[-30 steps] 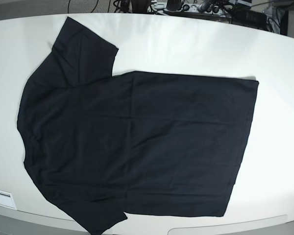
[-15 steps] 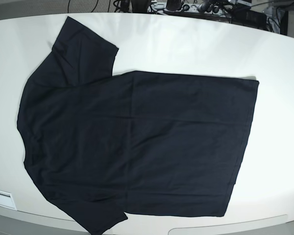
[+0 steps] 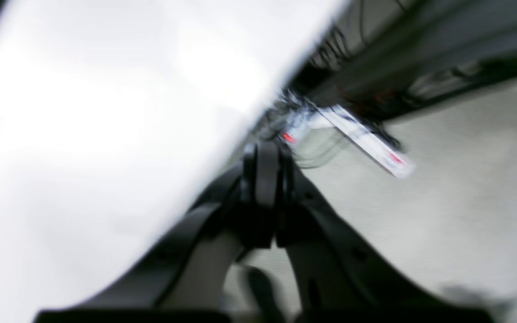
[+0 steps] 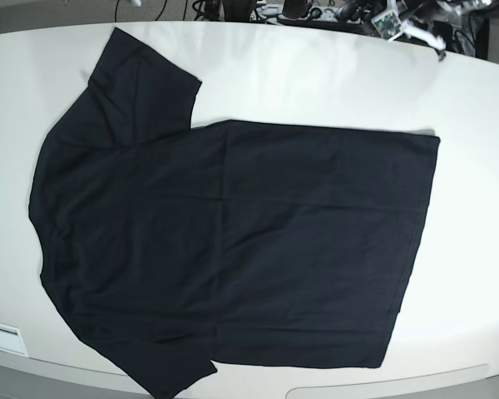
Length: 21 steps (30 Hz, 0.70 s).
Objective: Fold the T-shirt properly
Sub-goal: 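Move both grippers down to the shirt's shoulder and hem corners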
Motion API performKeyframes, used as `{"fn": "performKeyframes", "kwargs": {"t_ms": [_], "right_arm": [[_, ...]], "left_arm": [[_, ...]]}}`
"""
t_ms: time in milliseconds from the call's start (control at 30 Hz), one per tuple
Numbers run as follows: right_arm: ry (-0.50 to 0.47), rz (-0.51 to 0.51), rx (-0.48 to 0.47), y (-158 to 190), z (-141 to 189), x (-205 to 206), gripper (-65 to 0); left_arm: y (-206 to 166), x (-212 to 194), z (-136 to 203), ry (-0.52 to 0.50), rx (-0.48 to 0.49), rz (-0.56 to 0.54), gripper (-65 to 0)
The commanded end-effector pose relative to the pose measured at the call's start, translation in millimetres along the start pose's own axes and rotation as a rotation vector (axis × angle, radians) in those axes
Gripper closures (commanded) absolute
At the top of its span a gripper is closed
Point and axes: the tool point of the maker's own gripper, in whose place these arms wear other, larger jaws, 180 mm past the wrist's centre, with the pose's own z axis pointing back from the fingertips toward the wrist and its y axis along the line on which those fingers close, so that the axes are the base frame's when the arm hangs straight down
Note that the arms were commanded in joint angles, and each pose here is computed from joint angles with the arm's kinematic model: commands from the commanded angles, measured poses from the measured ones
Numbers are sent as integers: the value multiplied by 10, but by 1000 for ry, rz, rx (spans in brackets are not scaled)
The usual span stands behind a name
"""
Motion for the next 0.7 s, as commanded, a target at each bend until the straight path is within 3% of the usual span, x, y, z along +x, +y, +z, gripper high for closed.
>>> {"fn": "performKeyframes", "kwargs": {"t_ms": [0,133,300,533,567,667], "right_arm": [[-51,6,-31,-96,-13,139,0],[-201,9,-104,-358,-135,570,0],[-352,-12,-53,-410,-196,1003,0],[-378,-16,-83,-512,-235,1099,0],[-377,-16,-82,-511,-236,1097,0],[-377,-16,-82,-512,-236,1098,0]], "left_arm": [[145,144,9,-50,43,-44,0],[551,363,-6,-103,143,-155,0],[901,290,-82,-79,146,-277,0],[1296,-178,-291,16,75,-517,0],[1323,-260,-315,38,56,-558,-57],[1388,-444,-376,84,9,-658,-308]]}}
